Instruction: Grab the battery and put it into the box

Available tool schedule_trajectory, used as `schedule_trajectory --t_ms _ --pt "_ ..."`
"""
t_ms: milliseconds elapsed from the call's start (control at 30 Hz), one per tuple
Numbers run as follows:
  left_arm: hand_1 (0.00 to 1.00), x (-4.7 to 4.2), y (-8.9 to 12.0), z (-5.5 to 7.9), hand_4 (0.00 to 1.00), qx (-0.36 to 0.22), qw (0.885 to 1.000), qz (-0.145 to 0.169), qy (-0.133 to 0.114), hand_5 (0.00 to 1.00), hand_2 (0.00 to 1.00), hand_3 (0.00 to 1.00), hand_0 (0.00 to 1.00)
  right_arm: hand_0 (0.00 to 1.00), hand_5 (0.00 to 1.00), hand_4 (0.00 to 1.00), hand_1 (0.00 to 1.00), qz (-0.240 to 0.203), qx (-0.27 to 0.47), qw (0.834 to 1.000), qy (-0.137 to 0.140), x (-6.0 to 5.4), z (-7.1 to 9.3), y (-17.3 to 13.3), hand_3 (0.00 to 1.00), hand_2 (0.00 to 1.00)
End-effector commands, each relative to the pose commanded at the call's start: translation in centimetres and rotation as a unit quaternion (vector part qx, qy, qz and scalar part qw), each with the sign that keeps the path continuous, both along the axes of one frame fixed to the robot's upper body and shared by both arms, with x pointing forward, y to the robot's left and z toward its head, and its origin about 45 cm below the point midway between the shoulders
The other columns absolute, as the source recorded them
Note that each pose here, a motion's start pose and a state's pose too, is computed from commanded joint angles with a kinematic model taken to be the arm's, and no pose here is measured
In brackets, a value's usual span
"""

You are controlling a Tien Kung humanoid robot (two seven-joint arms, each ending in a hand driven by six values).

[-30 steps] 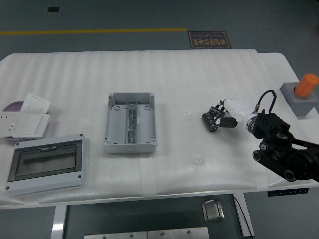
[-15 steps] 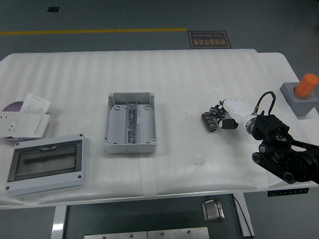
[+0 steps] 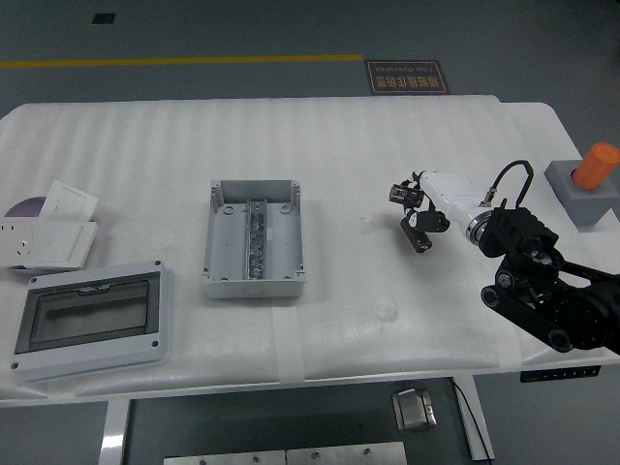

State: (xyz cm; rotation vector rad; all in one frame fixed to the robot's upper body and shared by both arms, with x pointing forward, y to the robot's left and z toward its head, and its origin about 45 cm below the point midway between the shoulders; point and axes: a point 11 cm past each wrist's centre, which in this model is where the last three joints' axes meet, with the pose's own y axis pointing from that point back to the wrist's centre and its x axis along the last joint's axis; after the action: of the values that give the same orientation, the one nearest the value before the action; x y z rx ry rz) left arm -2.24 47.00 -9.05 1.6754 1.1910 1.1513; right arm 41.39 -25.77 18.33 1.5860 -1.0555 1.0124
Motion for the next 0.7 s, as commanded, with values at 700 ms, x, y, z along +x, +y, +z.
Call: schedule_trajectory --t_ms 700 --pt "0.688 -0.43 0.1 0.1 0.565 0.004 1.0 -0.002 0.008 0.48 0.576 0.6 0.675 0.462 0.117 0.301 0.416 0.166 0.118 0.979 -0.019 -5.3 3.2 16.4 0.693 0.519"
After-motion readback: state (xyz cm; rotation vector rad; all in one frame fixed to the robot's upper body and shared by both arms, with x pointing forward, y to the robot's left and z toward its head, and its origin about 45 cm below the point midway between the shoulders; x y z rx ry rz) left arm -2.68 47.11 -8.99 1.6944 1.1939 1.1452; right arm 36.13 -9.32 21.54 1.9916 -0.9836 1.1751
